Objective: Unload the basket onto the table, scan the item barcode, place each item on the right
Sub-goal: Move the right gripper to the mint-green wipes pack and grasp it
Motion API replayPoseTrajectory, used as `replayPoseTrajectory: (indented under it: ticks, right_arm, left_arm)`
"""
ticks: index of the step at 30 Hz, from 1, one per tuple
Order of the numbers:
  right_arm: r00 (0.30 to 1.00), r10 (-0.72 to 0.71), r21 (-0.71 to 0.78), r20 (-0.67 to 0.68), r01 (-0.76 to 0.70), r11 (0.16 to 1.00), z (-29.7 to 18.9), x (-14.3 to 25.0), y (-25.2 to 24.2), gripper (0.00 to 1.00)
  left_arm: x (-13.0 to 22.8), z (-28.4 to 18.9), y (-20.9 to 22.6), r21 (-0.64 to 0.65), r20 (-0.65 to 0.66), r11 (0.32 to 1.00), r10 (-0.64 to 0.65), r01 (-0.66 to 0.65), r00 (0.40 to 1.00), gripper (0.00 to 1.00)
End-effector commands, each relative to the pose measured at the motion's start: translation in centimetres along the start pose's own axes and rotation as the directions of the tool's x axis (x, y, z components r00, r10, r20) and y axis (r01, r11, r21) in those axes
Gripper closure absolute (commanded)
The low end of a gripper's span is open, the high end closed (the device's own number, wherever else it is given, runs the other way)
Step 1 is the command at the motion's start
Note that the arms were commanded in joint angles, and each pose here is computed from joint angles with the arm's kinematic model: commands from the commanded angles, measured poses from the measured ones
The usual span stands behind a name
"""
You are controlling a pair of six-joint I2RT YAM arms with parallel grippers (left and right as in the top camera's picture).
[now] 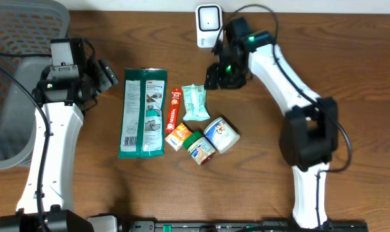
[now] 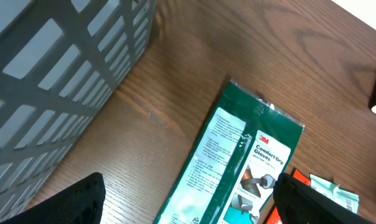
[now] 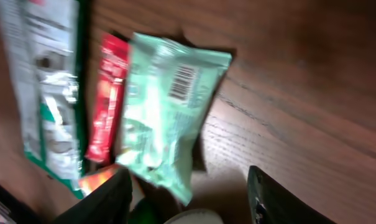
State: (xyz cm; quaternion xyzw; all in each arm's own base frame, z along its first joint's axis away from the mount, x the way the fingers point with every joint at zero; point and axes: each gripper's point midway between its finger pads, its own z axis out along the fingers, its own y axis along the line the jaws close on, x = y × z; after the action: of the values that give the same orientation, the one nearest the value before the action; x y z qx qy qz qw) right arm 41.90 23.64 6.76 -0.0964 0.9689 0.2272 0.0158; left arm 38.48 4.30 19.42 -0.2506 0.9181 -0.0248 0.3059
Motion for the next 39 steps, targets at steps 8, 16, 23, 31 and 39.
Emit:
replayPoseTrajectory:
  ticks: [8,16,23,31,39]
  right_arm:
    - [0.996,0.051,-0.091,-0.071,-0.057,0.994,1.0,0.7,-1.2,0.50]
    - [0.986,0.091,-0.188,-0.140,-0.117,0.975,-0.2,2.3,-3.0,0.54]
    - [0.980,0.135,-0.319,-0.146,-0.176,0.931,1.7,3.3,-4.4,0.46]
    - [0.991,0.105,-0.395,-0.084,-0.130,0.909,4.6,3.0,-3.4,0.45]
    - [0.998,0.052,-0.406,-0.048,-0.067,0.911,5.8,2.4,-1.1,0.47]
  left_arm:
    - [0.7,-0.7,-7.1,0.377,-0.020,0.917,0.146,-0.128,0.989,0.14]
    - [9.5,2.1,-11.3,0.470,-0.271,0.871,0.297,-0.143,0.916,0.93]
    - [13.2,6.1,-14.3,0.454,-0.304,0.866,0.373,-0.210,0.877,0.93]
    - [15.1,9.4,-14.5,0.446,-0.359,0.875,0.368,-0.189,0.858,0.92]
    - [18.4,12.0,-15.2,0.445,-0.410,0.870,0.407,-0.211,0.816,0.93]
